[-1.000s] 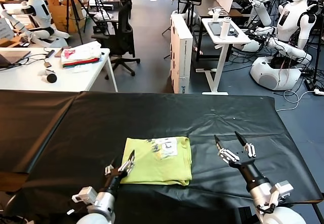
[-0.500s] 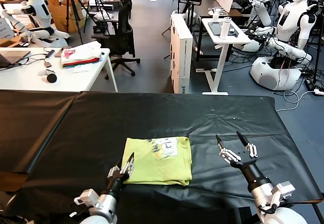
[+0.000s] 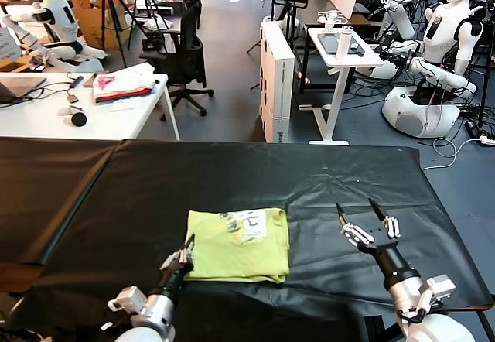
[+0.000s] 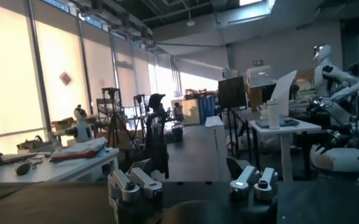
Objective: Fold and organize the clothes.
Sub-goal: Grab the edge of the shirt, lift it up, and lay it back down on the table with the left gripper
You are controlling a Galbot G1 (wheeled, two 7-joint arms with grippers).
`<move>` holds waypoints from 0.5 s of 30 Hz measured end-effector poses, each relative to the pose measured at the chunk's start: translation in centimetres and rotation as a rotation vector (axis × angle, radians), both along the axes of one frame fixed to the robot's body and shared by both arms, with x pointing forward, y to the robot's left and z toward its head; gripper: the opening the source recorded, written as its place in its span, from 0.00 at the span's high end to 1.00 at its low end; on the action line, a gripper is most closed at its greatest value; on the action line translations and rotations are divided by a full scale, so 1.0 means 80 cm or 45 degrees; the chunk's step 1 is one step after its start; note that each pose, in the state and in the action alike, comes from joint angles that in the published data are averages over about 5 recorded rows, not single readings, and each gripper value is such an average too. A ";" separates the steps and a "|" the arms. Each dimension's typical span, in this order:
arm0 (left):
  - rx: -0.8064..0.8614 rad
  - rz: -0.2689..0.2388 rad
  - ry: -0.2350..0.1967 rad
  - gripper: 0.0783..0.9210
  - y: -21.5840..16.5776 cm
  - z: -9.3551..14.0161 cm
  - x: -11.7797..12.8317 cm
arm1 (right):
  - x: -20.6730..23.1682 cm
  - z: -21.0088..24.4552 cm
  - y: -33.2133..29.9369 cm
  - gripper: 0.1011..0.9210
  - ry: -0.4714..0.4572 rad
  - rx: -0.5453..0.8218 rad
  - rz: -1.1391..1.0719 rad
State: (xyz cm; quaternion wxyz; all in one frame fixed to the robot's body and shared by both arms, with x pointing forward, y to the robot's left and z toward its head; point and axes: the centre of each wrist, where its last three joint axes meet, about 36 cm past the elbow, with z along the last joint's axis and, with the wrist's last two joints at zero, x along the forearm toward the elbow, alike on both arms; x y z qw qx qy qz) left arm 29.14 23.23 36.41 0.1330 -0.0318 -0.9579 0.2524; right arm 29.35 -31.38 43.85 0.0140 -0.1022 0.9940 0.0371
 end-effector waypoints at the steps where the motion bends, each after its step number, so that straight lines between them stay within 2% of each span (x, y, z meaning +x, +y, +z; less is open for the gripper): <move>1: 0.024 0.004 -0.007 0.88 0.007 0.004 0.000 | 0.001 -0.002 0.000 0.02 0.002 -0.003 -0.004; 8: 0.193 0.021 -0.047 0.88 0.080 0.035 0.001 | 0.007 -0.013 0.002 0.02 0.020 -0.004 -0.014; 15: 0.337 0.083 -0.066 0.88 0.159 0.100 0.000 | 0.012 -0.023 0.004 0.02 0.035 -0.004 -0.017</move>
